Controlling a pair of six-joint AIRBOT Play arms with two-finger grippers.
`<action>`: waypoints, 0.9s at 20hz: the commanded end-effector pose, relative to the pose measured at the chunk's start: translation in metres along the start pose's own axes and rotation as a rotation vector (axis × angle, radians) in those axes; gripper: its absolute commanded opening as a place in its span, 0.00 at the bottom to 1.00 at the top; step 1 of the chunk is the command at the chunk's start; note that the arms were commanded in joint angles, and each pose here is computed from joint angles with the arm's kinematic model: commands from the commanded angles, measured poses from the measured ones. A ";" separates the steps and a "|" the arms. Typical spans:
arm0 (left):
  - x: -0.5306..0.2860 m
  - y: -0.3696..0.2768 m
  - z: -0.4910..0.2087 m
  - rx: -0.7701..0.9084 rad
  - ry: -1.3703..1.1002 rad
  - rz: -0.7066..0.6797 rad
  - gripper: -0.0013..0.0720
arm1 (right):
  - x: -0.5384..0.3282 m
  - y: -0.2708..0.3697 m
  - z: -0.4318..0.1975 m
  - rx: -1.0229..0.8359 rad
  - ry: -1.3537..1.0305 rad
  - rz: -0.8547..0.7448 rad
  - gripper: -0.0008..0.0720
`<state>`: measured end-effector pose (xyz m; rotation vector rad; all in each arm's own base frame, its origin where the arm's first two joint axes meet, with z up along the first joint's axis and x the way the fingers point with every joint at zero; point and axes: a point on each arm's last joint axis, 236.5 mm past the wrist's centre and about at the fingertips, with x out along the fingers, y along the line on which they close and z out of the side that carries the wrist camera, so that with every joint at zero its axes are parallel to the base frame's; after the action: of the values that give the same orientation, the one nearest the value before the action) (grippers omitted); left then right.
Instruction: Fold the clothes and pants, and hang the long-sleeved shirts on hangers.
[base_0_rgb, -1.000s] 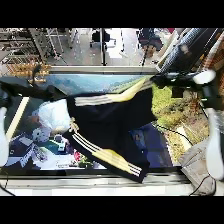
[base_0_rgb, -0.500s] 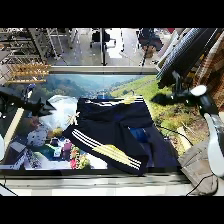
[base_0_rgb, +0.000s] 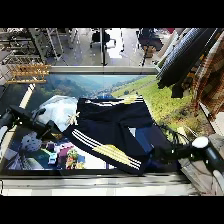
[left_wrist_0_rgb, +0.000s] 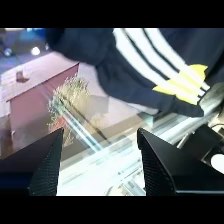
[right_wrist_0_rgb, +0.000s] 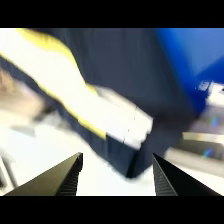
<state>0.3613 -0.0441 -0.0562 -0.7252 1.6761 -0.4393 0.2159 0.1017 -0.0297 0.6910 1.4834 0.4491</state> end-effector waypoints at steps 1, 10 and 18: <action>0.022 0.017 -0.006 -0.049 -0.014 0.019 0.72 | 0.021 -0.008 -0.052 0.098 0.093 0.012 0.68; 0.053 0.000 0.035 -0.075 -0.173 0.083 0.72 | 0.073 -0.023 -0.060 0.173 0.153 -0.074 0.72; 0.054 -0.002 0.042 -0.093 -0.205 0.088 0.04 | 0.090 -0.016 -0.003 0.312 -0.045 0.018 0.33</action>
<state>0.3943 -0.0778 -0.1040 -0.7359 1.5465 -0.2258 0.1983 0.1496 -0.1062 0.9032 1.5844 0.2473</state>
